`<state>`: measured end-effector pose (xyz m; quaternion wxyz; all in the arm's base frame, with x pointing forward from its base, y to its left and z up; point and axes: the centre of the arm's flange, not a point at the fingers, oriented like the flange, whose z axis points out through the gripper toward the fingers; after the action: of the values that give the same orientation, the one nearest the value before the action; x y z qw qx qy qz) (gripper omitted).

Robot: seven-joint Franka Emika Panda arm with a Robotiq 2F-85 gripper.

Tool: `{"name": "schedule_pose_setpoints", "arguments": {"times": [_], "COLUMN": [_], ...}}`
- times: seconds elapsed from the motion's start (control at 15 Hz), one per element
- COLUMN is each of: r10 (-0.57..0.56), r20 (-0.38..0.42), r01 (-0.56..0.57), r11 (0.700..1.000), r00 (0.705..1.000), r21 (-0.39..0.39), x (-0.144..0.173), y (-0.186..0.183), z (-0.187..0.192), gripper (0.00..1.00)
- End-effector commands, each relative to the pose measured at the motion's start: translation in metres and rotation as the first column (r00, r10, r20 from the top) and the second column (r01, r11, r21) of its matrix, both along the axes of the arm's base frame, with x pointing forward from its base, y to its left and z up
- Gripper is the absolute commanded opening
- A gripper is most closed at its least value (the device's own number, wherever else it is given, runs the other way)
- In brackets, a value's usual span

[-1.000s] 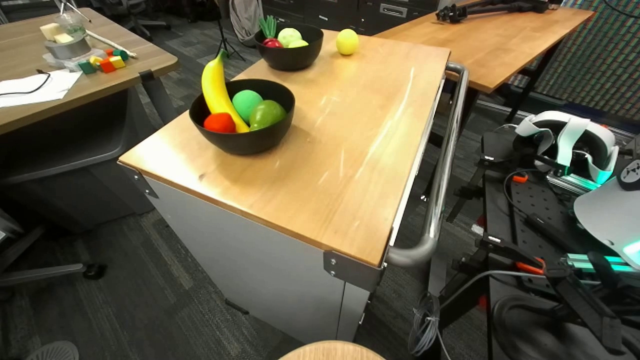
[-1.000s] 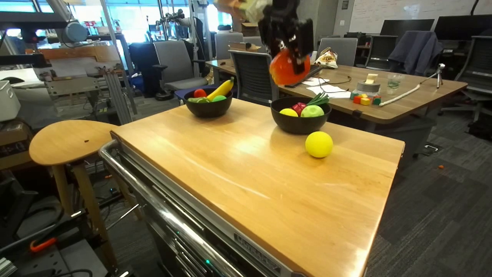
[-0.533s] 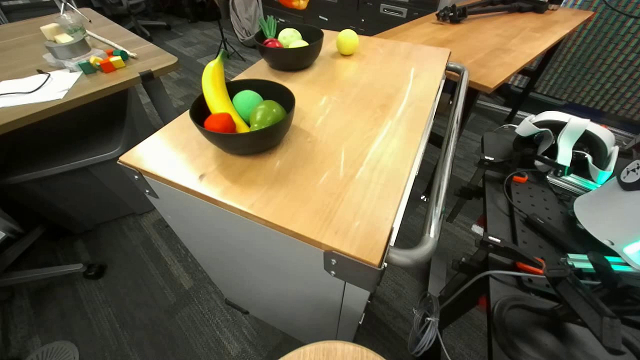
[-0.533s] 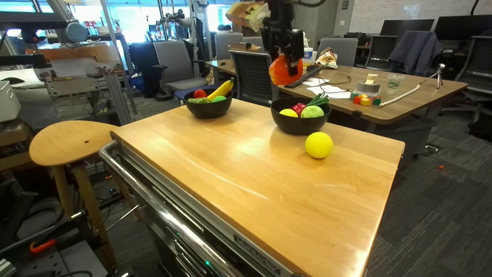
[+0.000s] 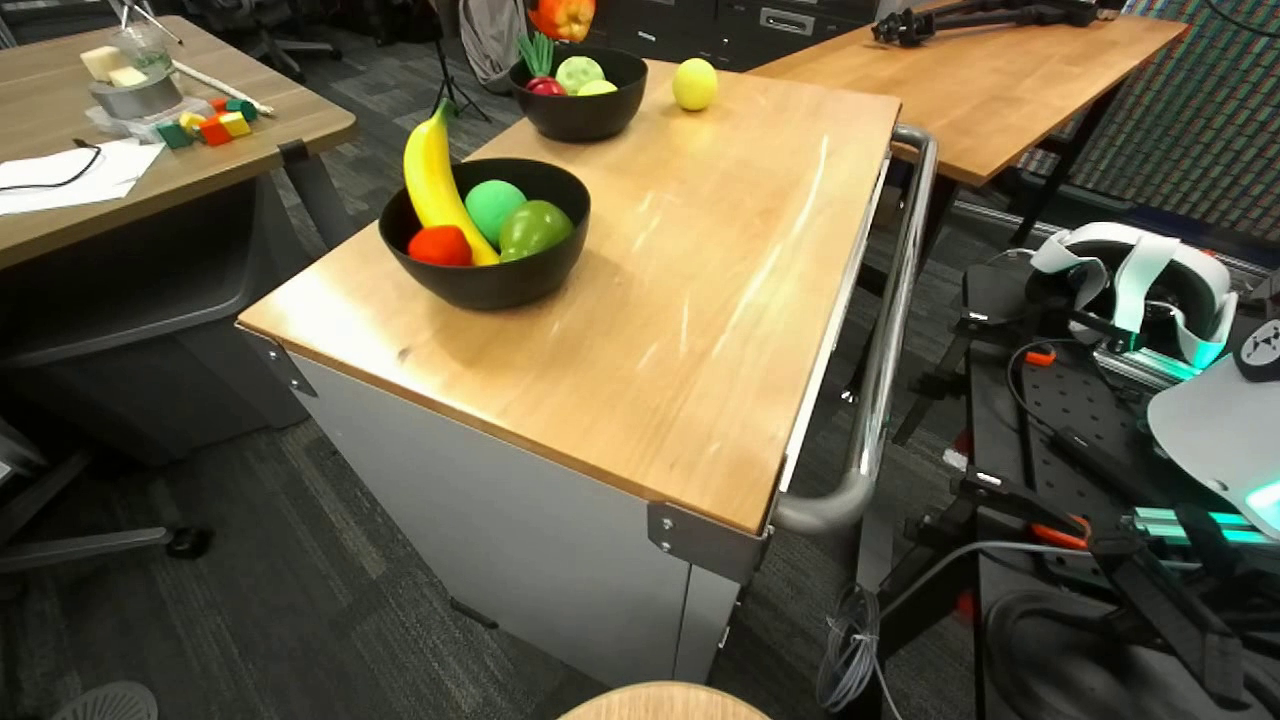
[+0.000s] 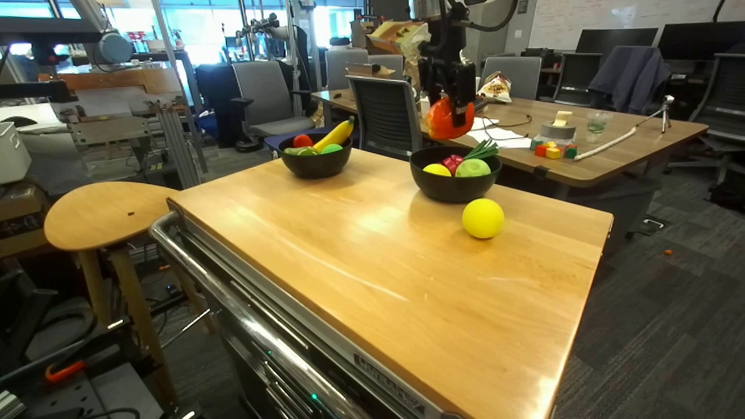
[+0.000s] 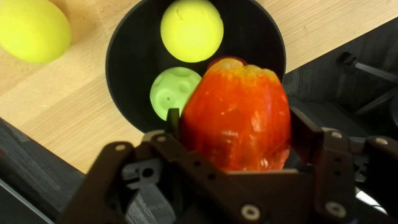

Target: Place the toy fruits and vegetables in the black bowls

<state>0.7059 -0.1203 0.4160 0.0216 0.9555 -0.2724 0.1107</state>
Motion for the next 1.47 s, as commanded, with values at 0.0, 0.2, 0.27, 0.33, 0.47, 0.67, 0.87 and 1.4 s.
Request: {"name": "schedule_pose_setpoints", "arguments": {"times": [0.0, 0.2, 0.27, 0.33, 0.47, 0.67, 0.87, 1.4], "r10": [-0.039, -0.057, -0.055, -0.056, -0.056, -0.064, -0.078, -0.099], "r20": [-0.041, -0.098, -0.116, -0.126, -0.134, -0.123, -0.126, -0.108], "r01": [0.038, 0.053, 0.050, 0.050, 0.048, 0.059, 0.074, 0.106], "r11": [0.999, 0.998, 0.997, 0.997, 0.997, 0.997, 0.997, 0.993], "r00": [0.998, 0.994, 0.992, 0.990, 0.989, 0.990, 0.989, 0.989], "r21": [-0.021, -0.039, -0.051, -0.056, -0.060, -0.043, -0.037, 0.060], "x": [0.025, 0.024, 0.021, 0.019, 0.010, -0.005, -0.027, -0.066], "y": [-0.001, -0.007, -0.010, -0.013, -0.021, -0.037, -0.065, -0.162], "z": [0.009, 0.005, 0.006, 0.006, 0.016, 0.035, 0.046, 0.003], "gripper": [0.56, 0.56, 0.95, 0.96, 1.00, 1.00, 1.00, 1.00]}}
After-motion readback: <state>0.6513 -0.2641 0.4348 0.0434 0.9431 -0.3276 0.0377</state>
